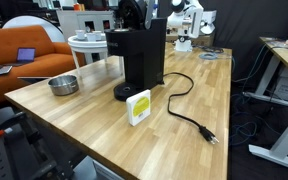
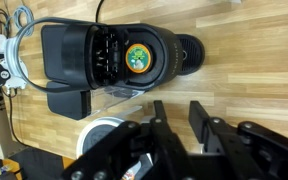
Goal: Open the coffee maker, take out the cup and put it in the pot
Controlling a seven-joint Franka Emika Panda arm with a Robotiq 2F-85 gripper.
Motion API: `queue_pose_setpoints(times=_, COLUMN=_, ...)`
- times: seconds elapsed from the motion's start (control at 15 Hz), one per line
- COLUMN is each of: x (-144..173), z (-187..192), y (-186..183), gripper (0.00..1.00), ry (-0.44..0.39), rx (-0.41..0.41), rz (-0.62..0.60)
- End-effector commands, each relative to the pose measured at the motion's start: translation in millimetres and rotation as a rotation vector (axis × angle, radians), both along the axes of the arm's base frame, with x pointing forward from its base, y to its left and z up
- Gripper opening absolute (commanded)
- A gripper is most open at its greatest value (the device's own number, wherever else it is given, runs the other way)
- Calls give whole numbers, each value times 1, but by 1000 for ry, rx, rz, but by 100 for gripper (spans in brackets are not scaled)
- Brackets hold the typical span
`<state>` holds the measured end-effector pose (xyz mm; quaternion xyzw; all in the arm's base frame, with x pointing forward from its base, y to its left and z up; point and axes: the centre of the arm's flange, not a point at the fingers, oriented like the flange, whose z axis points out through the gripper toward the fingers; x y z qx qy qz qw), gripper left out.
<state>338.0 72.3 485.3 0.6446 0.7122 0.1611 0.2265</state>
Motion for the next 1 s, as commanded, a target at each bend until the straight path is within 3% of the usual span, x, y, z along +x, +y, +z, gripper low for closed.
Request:
queue_pose_setpoints(times=0.0, x=0, z=0, y=0, gripper=33, ry=0, rx=0, rz=0)
queue_pose_setpoints(times=0.33, x=0, z=0, y=0, gripper=33, ry=0, rx=0, rz=0)
queue_pose_setpoints(times=0.4, x=0, z=0, y=0, gripper=58, ry=0, rx=0, rz=0)
queue_pose_setpoints(times=0.53, x=3, z=-1, y=0, gripper=65, ry=2, rx=-8, rz=-27)
queue_pose_setpoints(times=0.8, x=12, z=-6, y=-1, gripper=93, ry=35, rx=23, rz=-88)
queue_pose_setpoints(times=0.93, x=16, z=-13, y=0, gripper=100, ry=55, rx=29, rz=-118)
